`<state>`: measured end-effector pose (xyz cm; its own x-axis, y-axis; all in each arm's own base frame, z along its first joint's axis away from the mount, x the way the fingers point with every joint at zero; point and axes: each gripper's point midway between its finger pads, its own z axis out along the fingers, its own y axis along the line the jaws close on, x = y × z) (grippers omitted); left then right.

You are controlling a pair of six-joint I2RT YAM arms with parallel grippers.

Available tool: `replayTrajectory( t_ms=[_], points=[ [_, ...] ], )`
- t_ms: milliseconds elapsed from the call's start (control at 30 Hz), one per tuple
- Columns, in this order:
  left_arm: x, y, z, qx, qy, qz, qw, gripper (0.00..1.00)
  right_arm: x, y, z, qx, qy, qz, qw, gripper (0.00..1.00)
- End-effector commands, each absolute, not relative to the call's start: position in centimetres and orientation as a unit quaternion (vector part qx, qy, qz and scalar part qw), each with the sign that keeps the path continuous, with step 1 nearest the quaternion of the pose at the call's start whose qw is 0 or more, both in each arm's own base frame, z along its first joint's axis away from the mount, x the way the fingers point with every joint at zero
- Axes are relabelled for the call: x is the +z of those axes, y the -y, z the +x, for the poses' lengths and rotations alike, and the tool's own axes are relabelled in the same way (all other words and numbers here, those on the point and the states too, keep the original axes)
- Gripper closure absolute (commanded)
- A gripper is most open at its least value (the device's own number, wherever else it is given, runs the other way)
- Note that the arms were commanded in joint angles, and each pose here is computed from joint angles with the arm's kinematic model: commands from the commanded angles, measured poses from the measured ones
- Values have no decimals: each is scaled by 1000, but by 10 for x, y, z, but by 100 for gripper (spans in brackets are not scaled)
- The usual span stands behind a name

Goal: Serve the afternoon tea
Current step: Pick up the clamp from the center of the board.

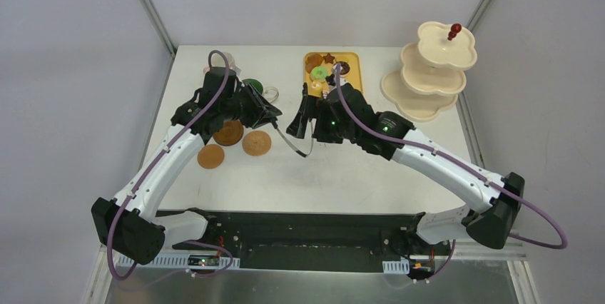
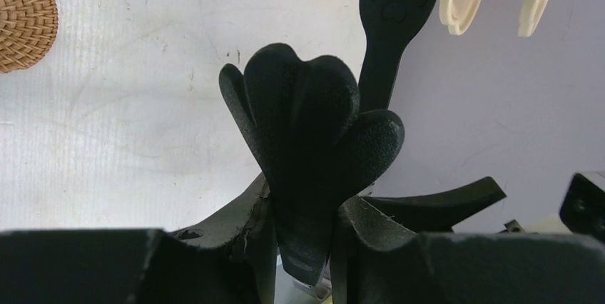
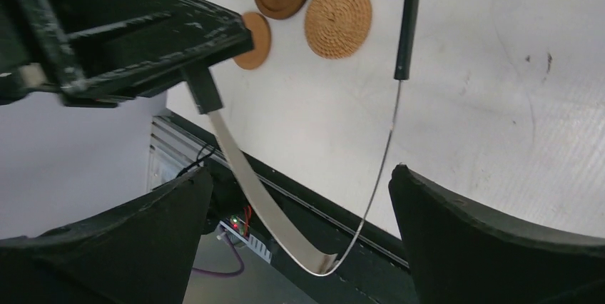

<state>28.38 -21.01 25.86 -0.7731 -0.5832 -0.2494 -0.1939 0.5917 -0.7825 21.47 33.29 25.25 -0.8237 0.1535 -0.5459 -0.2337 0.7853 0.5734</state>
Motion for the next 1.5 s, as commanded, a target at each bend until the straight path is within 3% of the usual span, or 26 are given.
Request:
replayTrajectory(
  t_ms=[0,200,433,1000,1467],
  points=[
    [271,212,285,-415,-841,-237,252,100,303,-348,222,404,-841,-39,358,0],
    [266,216,283,-422,-839,-258,226,100,283,-347,226,354,-867,-41,349,0],
    [269,213,280,-416,-839,-270,222,100,293,-329,227,257,-873,-70,409,0],
    [269,216,278,-427,-835,-272,213,100,266,-323,222,275,-878,-91,381,0],
    [270,218,280,-431,-836,-269,210,100,277,-351,216,337,-845,-129,395,1]
  ],
)
